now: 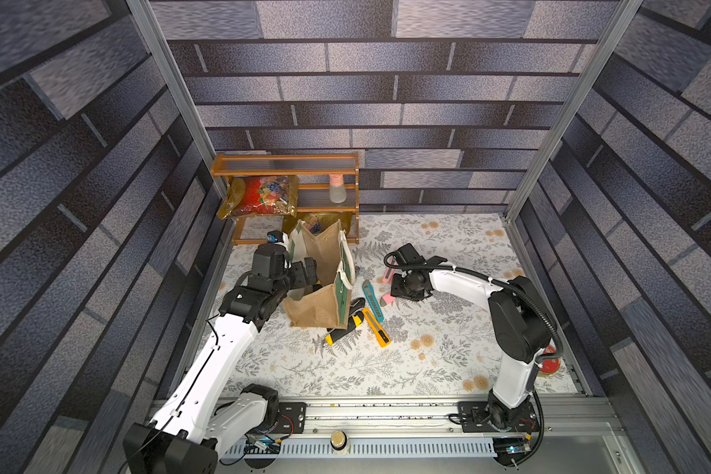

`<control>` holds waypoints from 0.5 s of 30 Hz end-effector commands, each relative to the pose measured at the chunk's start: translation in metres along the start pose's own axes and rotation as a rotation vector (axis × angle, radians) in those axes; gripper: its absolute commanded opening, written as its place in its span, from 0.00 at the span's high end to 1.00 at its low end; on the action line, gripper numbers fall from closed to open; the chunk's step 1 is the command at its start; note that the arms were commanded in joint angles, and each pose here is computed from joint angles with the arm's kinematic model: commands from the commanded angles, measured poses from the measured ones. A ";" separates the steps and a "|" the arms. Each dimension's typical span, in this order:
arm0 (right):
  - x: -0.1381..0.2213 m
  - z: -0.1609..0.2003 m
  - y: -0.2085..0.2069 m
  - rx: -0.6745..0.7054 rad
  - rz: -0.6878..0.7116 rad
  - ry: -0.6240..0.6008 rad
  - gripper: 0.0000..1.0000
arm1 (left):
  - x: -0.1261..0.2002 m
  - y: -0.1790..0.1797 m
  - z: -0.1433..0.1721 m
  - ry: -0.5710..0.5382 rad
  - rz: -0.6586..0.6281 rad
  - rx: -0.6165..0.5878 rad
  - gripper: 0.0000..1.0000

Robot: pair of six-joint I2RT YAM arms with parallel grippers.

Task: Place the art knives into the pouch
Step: Pick up the utility knife at the center of the board.

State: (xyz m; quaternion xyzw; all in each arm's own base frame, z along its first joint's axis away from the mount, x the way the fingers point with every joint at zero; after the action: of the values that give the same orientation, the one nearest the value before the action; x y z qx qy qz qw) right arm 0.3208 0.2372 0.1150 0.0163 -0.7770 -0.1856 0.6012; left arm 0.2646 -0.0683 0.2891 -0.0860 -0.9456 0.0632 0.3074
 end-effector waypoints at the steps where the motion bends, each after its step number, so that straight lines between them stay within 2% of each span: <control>1: -0.004 0.002 0.009 -0.041 -0.027 -0.016 0.51 | 0.004 0.000 0.002 -0.013 -0.005 -0.010 0.00; 15: -0.027 0.009 -0.004 -0.058 0.115 -0.019 0.59 | 0.000 0.003 0.006 0.003 -0.025 -0.016 0.00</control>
State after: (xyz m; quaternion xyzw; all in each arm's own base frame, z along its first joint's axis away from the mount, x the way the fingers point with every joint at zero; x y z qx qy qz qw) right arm 0.3218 0.2467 0.0976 -0.0149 -0.7795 -0.1945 0.5953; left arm 0.2640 -0.0674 0.2862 -0.0823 -0.9451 0.0617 0.3101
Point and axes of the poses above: each gripper's point midway between its finger pads, its own x axis back along the fingers, its own y axis along the line the jaws close on, z = x × y, the point moved 7 cm from there along x, back along the fingers, and after that the axes turned 8 degrees about -x, right-handed, at the moved point
